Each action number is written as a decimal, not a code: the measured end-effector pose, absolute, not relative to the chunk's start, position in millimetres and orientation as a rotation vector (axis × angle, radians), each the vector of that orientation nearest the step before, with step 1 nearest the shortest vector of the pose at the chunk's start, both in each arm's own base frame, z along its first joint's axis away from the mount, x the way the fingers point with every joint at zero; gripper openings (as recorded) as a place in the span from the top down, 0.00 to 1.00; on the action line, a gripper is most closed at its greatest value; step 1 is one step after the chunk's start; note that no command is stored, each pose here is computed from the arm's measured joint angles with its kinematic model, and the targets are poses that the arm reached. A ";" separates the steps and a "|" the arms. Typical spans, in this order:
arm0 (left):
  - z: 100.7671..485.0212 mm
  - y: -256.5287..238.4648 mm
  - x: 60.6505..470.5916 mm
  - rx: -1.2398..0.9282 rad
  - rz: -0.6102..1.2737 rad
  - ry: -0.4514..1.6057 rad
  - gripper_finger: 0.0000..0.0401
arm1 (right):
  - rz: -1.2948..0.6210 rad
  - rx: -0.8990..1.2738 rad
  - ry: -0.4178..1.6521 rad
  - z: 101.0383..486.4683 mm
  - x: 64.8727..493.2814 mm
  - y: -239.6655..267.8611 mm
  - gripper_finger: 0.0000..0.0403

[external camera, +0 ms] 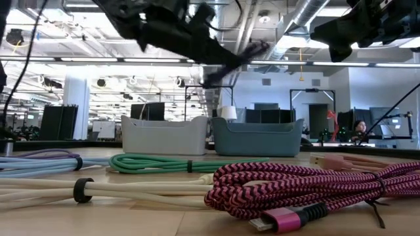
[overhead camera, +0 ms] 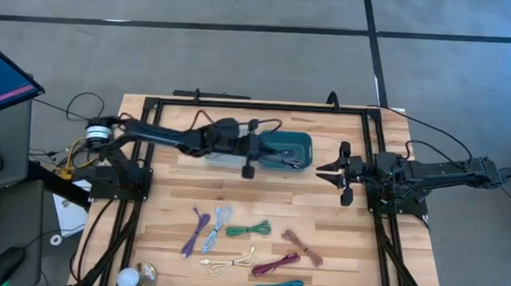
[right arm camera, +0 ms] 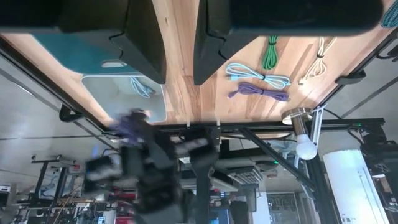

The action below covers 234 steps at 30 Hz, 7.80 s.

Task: Pick & Place USB Port
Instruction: Put the purple patterned charger cable into the green bin, then put the purple charger cable into the white bin

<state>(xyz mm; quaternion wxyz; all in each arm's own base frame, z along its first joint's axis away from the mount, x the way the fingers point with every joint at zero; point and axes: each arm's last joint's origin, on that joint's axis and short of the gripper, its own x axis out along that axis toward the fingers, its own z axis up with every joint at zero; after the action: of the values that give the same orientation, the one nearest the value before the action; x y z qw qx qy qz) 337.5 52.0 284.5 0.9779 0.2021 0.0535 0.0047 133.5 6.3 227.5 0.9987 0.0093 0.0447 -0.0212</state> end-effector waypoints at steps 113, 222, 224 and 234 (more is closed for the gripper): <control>236.1 -3.5 135.6 -0.066 -0.110 0.156 0.96 | -0.033 0.044 -0.013 237.8 131.3 6.4 0.81; 157.6 -74.3 226.2 -0.964 0.157 1.135 0.97 | -0.119 0.064 0.119 223.2 140.0 4.5 0.81; 157.9 -74.3 226.5 -0.959 0.164 1.123 0.97 | -0.120 0.063 0.120 223.1 139.9 4.4 0.81; 196.3 -70.2 229.5 -0.857 0.080 0.897 0.99 | -0.120 0.061 0.134 221.8 139.8 4.4 0.81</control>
<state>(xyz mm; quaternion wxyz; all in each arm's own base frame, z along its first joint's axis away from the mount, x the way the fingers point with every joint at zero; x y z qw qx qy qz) 229.5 -70.2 196.3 0.8130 -0.4014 0.4202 0.0373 139.8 4.4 221.8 0.9955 0.0306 0.0668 -0.0601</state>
